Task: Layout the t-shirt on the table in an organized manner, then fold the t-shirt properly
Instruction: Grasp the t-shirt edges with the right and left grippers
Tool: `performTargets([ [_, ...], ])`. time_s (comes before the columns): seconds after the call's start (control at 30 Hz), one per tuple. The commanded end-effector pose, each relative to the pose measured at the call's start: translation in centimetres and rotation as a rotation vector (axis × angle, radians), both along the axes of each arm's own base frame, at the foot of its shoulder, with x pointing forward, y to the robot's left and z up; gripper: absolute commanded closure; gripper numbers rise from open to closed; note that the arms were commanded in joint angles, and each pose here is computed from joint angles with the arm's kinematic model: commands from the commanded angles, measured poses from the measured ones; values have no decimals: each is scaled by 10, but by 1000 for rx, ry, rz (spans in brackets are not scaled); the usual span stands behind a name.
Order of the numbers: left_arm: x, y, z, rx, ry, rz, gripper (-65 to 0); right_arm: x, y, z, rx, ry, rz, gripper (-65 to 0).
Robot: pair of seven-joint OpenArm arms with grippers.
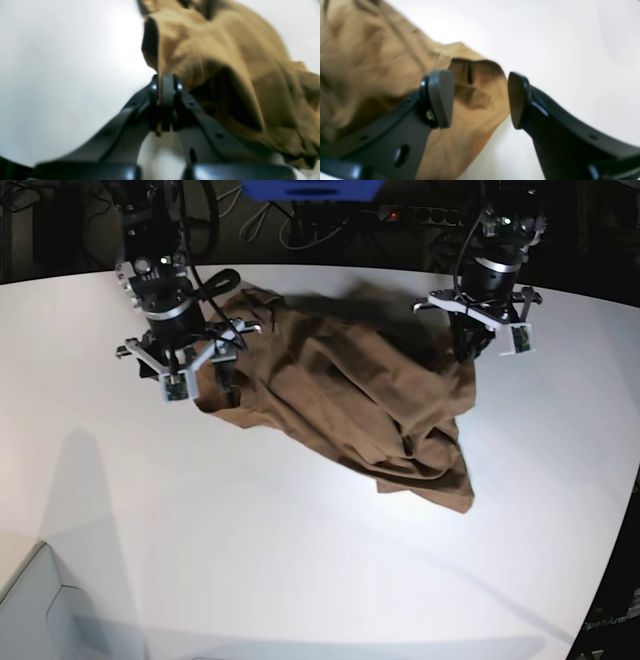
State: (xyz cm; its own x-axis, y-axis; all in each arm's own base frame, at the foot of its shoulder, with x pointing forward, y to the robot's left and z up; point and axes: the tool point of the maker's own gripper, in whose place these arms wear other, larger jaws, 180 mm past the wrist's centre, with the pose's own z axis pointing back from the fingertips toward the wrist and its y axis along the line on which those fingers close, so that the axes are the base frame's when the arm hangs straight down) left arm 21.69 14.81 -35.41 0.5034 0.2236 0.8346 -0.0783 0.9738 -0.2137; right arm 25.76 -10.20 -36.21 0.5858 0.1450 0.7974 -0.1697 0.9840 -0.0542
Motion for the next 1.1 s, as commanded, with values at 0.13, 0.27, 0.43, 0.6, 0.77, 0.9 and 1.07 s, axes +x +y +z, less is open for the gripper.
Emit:
performTargets([
  [0.13, -2, 9, 6, 11, -21, 21, -4, 11, 19, 0, -13, 7, 123, -356],
  [0.27, -2, 9, 6, 11, -19, 21, -4, 12, 20, 1, -13, 5, 127, -356],
  [0.43, -3, 8, 5, 9, -18, 20, -4, 16, 24, -8, -15, 24, 139, -356],
  [0.6, -1, 8, 6, 8, -21, 20, -4, 13, 37, -9, -5, 28, 174, -356],
  [0.77, 0, 8, 6, 8, -22, 19, -4, 16, 48, -19, -6, 49, 208, -353],
  [0.9, 0, 8, 6, 7, -22, 20, -4, 20, 47, -30, -14, 74, 208, -349],
  [1.07, 0, 7, 6, 6, -22, 22, -4, 32, 45, -22, -20, 46, 206, -189],
])
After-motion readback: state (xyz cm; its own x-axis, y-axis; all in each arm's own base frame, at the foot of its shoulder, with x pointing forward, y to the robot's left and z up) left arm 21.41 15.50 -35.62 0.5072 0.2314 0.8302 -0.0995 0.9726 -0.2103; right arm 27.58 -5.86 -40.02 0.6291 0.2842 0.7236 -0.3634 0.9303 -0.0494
